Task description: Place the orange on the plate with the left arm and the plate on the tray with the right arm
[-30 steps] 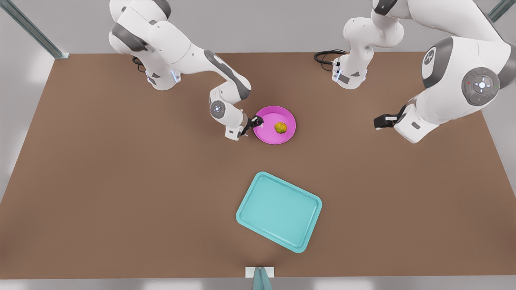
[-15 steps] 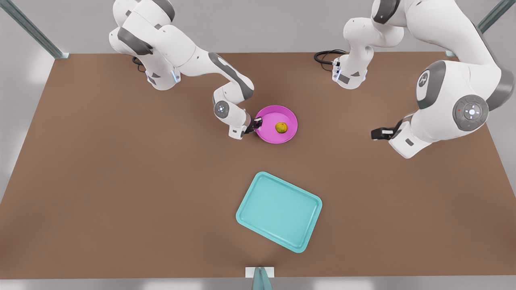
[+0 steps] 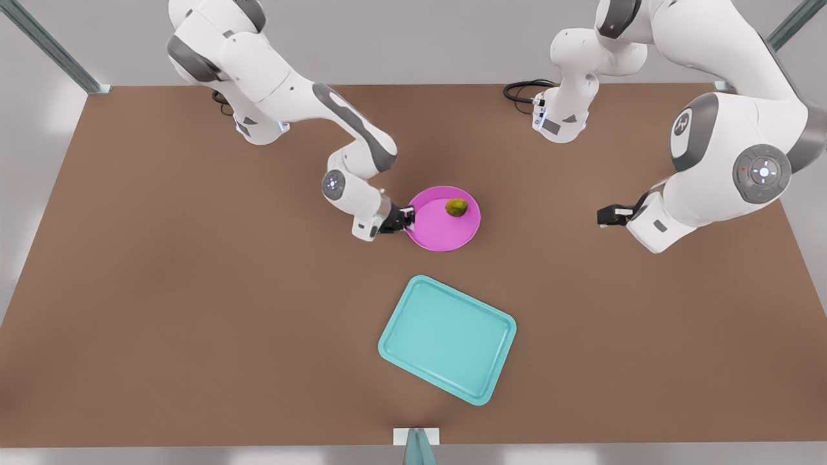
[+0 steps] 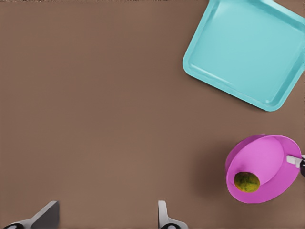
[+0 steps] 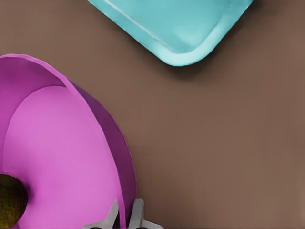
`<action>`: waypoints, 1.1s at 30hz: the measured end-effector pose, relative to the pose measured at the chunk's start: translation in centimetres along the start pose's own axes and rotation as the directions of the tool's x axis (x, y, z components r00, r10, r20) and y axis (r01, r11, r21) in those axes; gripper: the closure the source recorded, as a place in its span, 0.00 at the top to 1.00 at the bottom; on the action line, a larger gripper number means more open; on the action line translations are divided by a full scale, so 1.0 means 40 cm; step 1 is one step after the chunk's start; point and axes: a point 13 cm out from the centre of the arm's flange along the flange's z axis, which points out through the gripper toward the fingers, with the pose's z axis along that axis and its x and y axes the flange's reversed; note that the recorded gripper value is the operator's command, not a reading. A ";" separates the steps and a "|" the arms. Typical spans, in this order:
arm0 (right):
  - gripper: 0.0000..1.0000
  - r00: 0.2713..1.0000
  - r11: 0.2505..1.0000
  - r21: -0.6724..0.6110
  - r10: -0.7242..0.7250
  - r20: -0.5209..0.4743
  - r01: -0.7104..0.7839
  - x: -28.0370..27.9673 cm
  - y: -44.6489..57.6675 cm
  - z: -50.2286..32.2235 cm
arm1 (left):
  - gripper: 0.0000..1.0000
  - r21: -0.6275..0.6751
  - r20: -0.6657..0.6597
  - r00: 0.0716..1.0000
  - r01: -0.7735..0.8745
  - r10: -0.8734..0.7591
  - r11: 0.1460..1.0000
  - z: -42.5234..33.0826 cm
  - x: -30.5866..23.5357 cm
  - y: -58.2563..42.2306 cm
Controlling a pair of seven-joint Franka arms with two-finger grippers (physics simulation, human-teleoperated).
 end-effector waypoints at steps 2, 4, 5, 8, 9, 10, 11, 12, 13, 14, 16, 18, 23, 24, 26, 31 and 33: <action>0.21 0.997 0.998 -0.028 0.054 0.057 -0.053 -0.129 -0.045 -0.078 | 1.00 0.001 0.004 1.000 -0.002 0.002 1.000 0.005 -0.010 -0.001; 0.21 0.990 0.993 -0.061 0.105 0.094 -0.099 -0.241 -0.096 -0.142 | 1.00 0.001 0.012 1.000 -0.006 0.006 1.000 0.004 -0.014 -0.004; 0.21 0.986 0.990 -0.075 0.129 0.103 -0.121 -0.284 -0.125 -0.163 | 1.00 0.000 0.021 1.000 -0.004 0.004 1.000 -0.008 -0.010 0.000; 0.21 0.979 0.980 -0.117 0.173 0.108 -0.161 -0.386 -0.185 -0.173 | 1.00 -0.013 0.042 0.999 0.016 -0.015 1.000 -0.037 0.005 0.031; 0.21 0.978 0.977 -0.130 0.181 0.105 -0.167 -0.411 -0.197 -0.161 | 1.00 -0.025 0.041 0.999 0.021 -0.020 0.999 -0.038 0.009 0.041; 0.21 0.977 0.975 -0.144 0.186 0.101 -0.171 -0.434 -0.202 -0.143 | 1.00 -0.026 0.034 0.999 0.030 -0.029 0.999 -0.032 0.007 0.053; 0.21 0.978 0.973 -0.158 0.187 0.097 -0.171 -0.453 -0.199 -0.121 | 1.00 -0.015 0.028 0.999 0.044 -0.043 0.999 -0.028 0.005 0.069; 0.21 0.978 0.971 -0.167 0.187 0.095 -0.169 -0.469 -0.198 -0.102 | 1.00 -0.005 0.028 0.998 0.053 -0.053 0.999 -0.030 0.006 0.081; 0.21 0.978 0.972 -0.168 0.183 0.096 -0.165 -0.485 -0.200 -0.080 | 1.00 0.002 0.034 0.998 0.061 -0.061 0.998 -0.039 0.008 0.090; 0.21 0.979 0.972 -0.169 0.179 0.096 -0.161 -0.498 -0.201 -0.054 | 1.00 0.008 0.040 0.997 0.069 -0.070 0.998 -0.047 0.009 0.102; 0.21 0.980 0.973 -0.176 0.171 0.099 -0.152 -0.521 -0.200 -0.003 | 1.00 0.016 0.046 0.996 0.080 -0.081 0.997 -0.056 0.012 0.118; 0.21 0.979 0.973 -0.174 0.173 0.104 -0.153 -0.540 -0.222 0.029 | 1.00 0.021 0.052 0.994 0.093 -0.094 0.995 -0.065 0.016 0.138; 0.21 0.972 0.969 -0.189 0.188 0.140 -0.160 -0.613 -0.285 0.039 | 1.00 0.028 0.064 0.994 0.087 -0.088 0.996 -0.083 0.028 0.142; 0.21 0.971 0.968 -0.192 0.192 0.139 -0.164 -0.618 -0.294 0.044 | 1.00 0.028 0.063 0.994 0.084 -0.085 0.996 -0.083 0.028 0.142; 0.21 0.971 0.966 -0.195 0.196 0.134 -0.168 -0.618 -0.302 0.051 | 1.00 0.027 0.062 0.995 0.078 -0.080 0.997 -0.082 0.028 0.142; 1.00 0.975 0.967 -0.199 0.189 0.121 -0.163 -0.612 -0.284 0.052 | 1.00 0.025 0.060 0.996 0.065 -0.066 0.998 -0.078 0.026 0.143; 1.00 0.976 0.967 -0.199 0.187 0.115 -0.162 -0.608 -0.276 0.051 | 1.00 0.024 0.059 0.996 0.061 -0.062 0.998 -0.077 0.025 0.143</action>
